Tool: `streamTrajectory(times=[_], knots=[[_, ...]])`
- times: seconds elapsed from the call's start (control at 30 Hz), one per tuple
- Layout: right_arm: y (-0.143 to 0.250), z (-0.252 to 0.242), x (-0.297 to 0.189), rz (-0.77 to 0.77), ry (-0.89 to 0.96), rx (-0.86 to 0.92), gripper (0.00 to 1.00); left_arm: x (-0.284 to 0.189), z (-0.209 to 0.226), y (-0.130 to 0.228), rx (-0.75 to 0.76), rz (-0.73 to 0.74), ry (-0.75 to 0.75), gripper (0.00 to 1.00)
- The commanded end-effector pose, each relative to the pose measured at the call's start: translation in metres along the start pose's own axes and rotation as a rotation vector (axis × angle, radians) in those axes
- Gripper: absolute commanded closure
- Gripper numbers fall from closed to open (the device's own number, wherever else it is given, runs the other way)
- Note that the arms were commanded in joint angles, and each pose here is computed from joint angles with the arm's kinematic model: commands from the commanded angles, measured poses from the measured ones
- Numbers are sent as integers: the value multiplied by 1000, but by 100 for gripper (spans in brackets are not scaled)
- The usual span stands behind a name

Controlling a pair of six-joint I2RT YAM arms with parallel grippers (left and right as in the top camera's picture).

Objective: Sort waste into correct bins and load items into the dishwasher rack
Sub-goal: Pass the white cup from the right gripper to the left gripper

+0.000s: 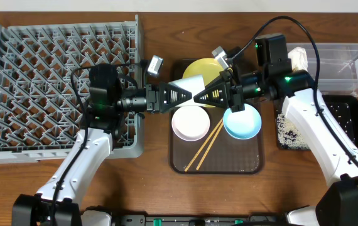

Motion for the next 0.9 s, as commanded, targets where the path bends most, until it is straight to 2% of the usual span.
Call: streamTrajectory(times=[0.0, 0.2, 0.3, 0.37, 0.47, 0.53, 0.73, 0.87], knots=[[1, 6, 7, 8, -40, 21, 99, -1, -4, -10, 52, -52, -11, 26], [1, 6, 7, 8, -40, 22, 99, -1, -3, -11, 52, -61, -14, 44], [1, 6, 7, 8, -40, 22, 94, -1, -3, -12, 53, -69, -17, 49], [1, 6, 7, 8, -40, 22, 84, -1, -3, -13, 53, -73, -18, 53], [1, 5, 6, 9, -32, 19, 61, -1, -3, -13, 61, -72, -18, 55], [2, 1, 6, 15, -2, 20, 54, -1, -3, -12, 100, -71, -19, 55], [6, -22, -2, 37, 152, 40, 53, -1, 5, -14, 179, -88, -49, 60], [15, -56, -26, 70, 402, 95, 52, -4, 21, -24, 201, -167, -134, 64]])
Point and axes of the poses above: each gripper's point midway between its finger pads, its own x axis out along the fingers, its own z axis along the line the jaws close on, y = z × x, the point moved 3 cm from there along -x, back along the fingers, and after that the axes turned 7 degrees about -x, right-handed, at the moved point
